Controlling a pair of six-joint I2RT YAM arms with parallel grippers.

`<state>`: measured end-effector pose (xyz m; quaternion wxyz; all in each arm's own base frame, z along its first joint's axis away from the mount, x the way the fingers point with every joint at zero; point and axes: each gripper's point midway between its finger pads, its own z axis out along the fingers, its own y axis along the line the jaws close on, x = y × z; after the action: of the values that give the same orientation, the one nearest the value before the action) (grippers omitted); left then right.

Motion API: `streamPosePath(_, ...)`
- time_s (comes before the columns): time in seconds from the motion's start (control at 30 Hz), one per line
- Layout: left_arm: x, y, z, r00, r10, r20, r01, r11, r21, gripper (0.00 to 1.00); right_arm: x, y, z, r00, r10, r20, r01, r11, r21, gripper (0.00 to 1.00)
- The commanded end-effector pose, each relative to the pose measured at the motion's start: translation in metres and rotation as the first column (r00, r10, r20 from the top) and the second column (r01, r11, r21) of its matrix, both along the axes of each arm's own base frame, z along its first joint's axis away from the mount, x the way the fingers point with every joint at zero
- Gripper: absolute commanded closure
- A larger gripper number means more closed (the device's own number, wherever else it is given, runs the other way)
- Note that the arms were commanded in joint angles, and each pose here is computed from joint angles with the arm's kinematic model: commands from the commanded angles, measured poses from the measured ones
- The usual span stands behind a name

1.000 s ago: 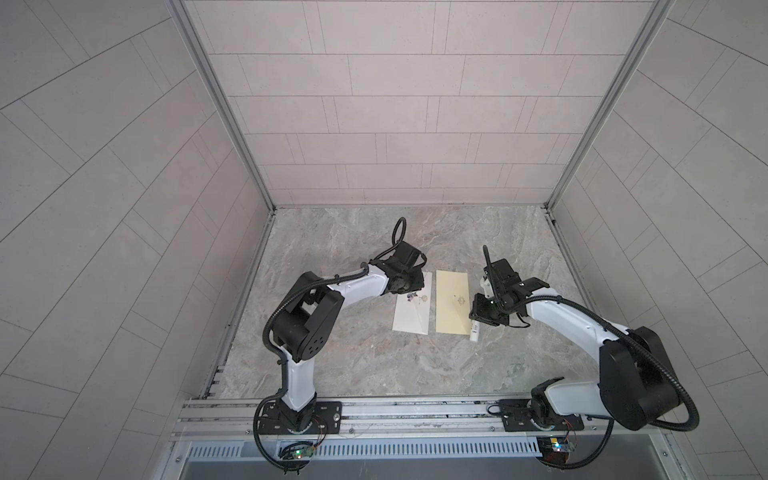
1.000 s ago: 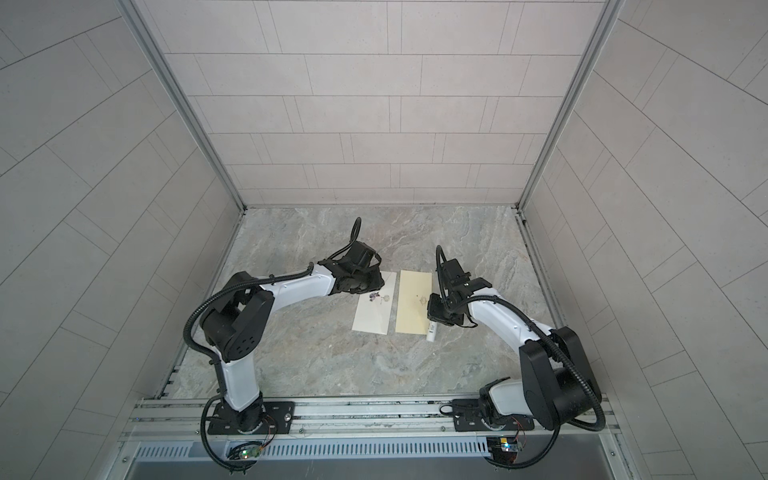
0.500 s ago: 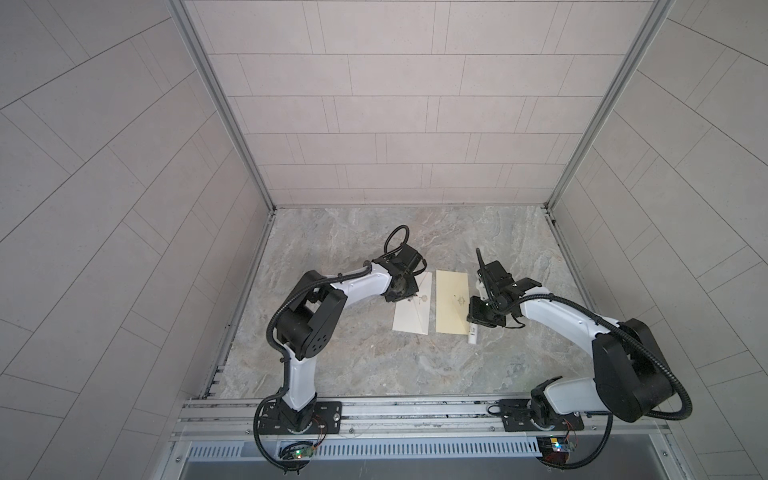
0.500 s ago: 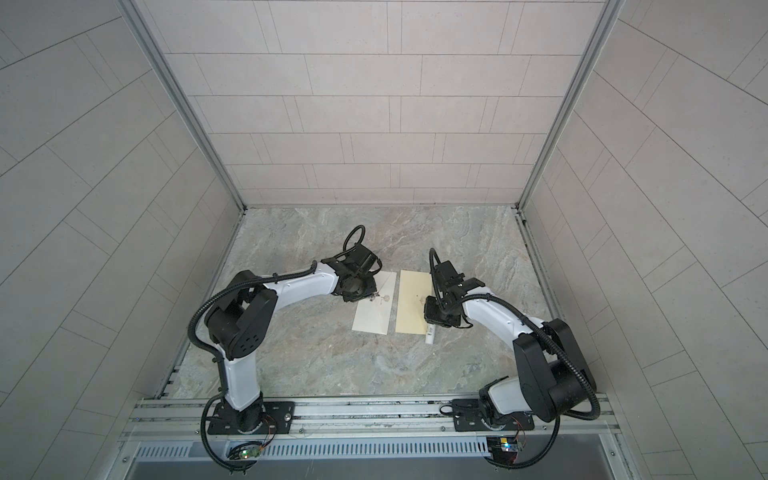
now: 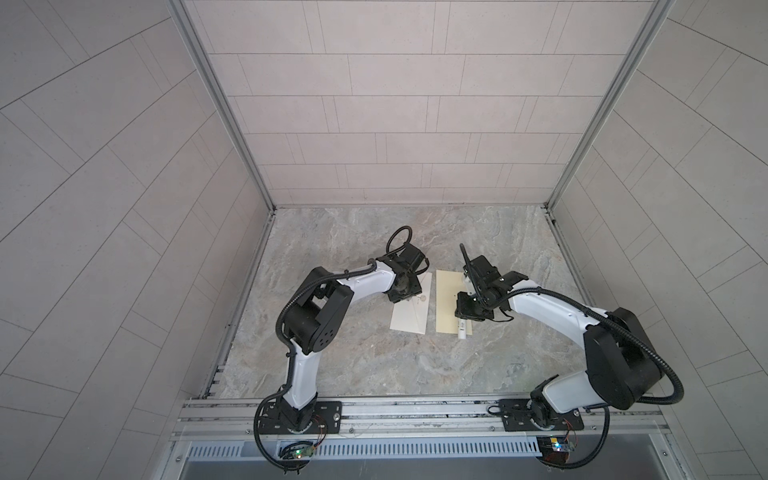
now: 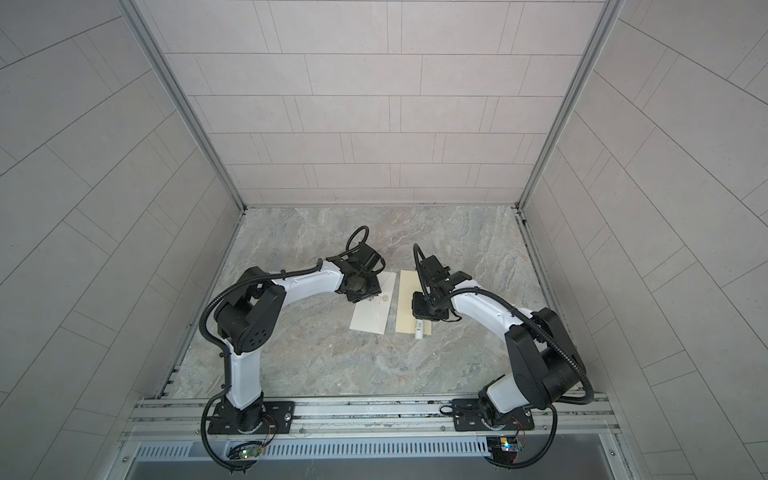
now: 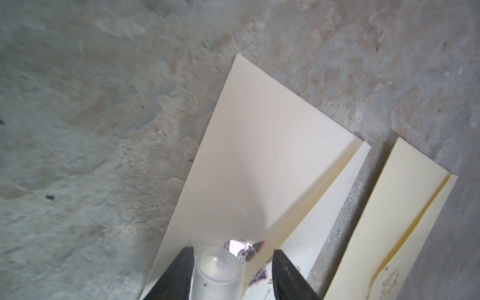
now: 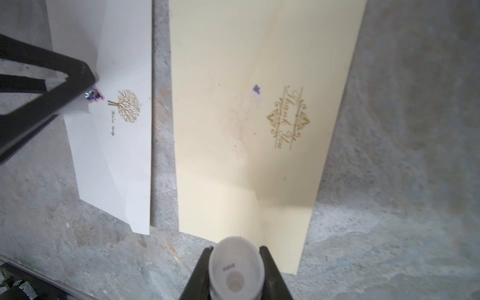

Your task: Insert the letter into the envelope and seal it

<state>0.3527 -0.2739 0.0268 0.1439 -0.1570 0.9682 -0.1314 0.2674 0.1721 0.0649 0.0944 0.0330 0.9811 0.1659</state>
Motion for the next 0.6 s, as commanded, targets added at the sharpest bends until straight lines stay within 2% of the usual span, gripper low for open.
streamPosePath(0.0, -0.002, 0.023, 0.018, 0.998, 0.046, 0.047, -0.048, 0.998, 0.049, 0.41, 0.008, 0.016, 0.002, 0.999, 0.043, 0.009, -0.043, 0.999, 0.018, 1.00)
streamPosePath(0.2, 0.003, 0.038, 0.047, 0.993, 0.068, 0.101, -0.070, 0.997, 0.015, 0.38, 0.021, 0.051, 0.005, 0.992, 0.129, -0.008, -0.127, 0.986, 0.103, 1.00)
streamPosePath(0.3, 0.004, 0.051, 0.049, 0.990, 0.099, 0.097, -0.099, 0.995, -0.007, 0.38, 0.026, 0.069, -0.002, 0.985, 0.171, -0.032, -0.166, 0.978, 0.123, 1.00)
streamPosePath(0.43, 0.011, 0.077, 0.038, 0.976, 0.195, 0.092, -0.191, 0.980, -0.050, 0.45, 0.040, 0.092, -0.011, 0.982, 0.184, -0.051, -0.173, 0.970, 0.171, 1.00)
streamPosePath(0.57, 0.021, 0.089, 0.023, 0.973, 0.215, 0.080, -0.207, 0.973, -0.101, 0.53, 0.055, 0.114, -0.016, 0.975, 0.211, -0.070, -0.196, 0.964, 0.180, 1.00)
